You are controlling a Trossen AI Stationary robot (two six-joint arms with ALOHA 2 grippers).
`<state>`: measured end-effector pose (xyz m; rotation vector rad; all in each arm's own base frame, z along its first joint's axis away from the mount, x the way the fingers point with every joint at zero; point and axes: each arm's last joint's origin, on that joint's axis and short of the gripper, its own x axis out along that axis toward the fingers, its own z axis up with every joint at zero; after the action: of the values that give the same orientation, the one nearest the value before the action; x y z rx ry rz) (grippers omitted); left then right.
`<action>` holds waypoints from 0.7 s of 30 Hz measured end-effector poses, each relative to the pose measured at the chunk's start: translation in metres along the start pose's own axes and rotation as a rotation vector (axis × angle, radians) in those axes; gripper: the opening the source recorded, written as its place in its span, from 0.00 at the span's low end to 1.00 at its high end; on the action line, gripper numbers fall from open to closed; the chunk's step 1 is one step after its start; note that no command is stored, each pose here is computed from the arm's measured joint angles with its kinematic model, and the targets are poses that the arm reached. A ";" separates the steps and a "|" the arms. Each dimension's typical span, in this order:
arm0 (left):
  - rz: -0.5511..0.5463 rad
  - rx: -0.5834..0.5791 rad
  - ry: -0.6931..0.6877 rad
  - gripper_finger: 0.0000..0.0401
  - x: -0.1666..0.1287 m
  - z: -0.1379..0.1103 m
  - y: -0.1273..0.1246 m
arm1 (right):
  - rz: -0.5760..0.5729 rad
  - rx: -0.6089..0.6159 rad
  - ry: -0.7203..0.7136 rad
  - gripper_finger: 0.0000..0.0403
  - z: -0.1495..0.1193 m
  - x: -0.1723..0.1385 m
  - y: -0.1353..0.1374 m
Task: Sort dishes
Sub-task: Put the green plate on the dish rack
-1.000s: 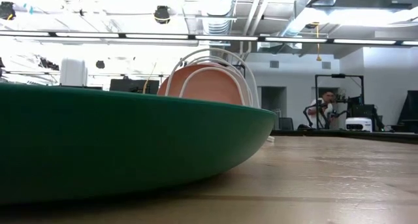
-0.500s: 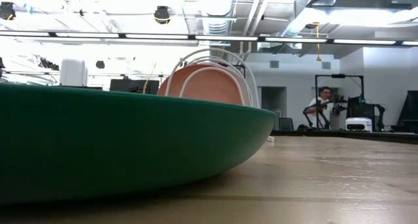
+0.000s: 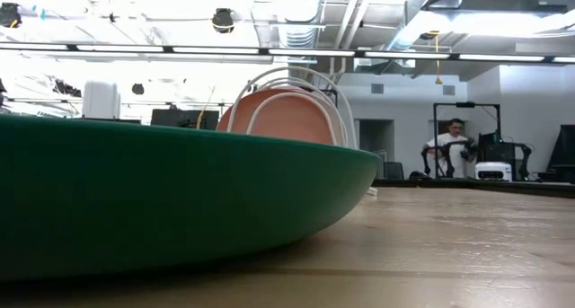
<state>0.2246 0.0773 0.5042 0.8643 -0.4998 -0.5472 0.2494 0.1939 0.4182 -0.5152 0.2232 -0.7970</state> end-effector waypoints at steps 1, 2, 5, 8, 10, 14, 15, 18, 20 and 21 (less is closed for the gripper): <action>0.085 -0.058 0.057 0.00 -0.001 0.003 0.001 | 0.000 0.000 0.000 0.24 0.000 0.000 0.000; 0.182 -0.125 0.114 0.00 -0.002 0.006 0.002 | 0.000 0.001 0.000 0.24 0.000 0.000 0.000; 0.479 -0.276 0.247 0.00 -0.009 0.018 0.005 | -0.004 0.001 0.002 0.24 0.000 0.001 0.000; 0.754 -0.357 0.386 0.00 -0.022 0.029 0.005 | -0.010 0.003 0.006 0.24 0.000 0.003 0.000; 0.845 -0.341 0.501 0.00 -0.028 0.031 0.002 | -0.014 0.015 0.008 0.24 0.000 0.005 0.000; 1.033 -0.302 0.795 0.00 -0.040 0.026 -0.005 | -0.030 0.036 0.017 0.24 -0.001 0.011 -0.001; 1.069 -0.295 0.865 0.00 -0.042 0.024 -0.007 | -0.034 0.035 0.020 0.24 -0.001 0.013 -0.001; 1.152 -0.265 1.055 0.00 -0.048 0.018 -0.012 | -0.048 0.053 0.028 0.24 -0.001 0.017 -0.002; 1.176 -0.245 1.127 0.00 -0.048 0.012 -0.012 | -0.056 0.071 0.031 0.24 -0.001 0.020 -0.002; 1.178 -0.241 1.144 0.00 -0.049 0.011 -0.013 | -0.060 0.076 0.033 0.24 -0.002 0.021 -0.002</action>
<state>0.1785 0.0950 0.4906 0.4053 0.1723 0.9398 0.2621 0.1764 0.4180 -0.4389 0.2083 -0.8695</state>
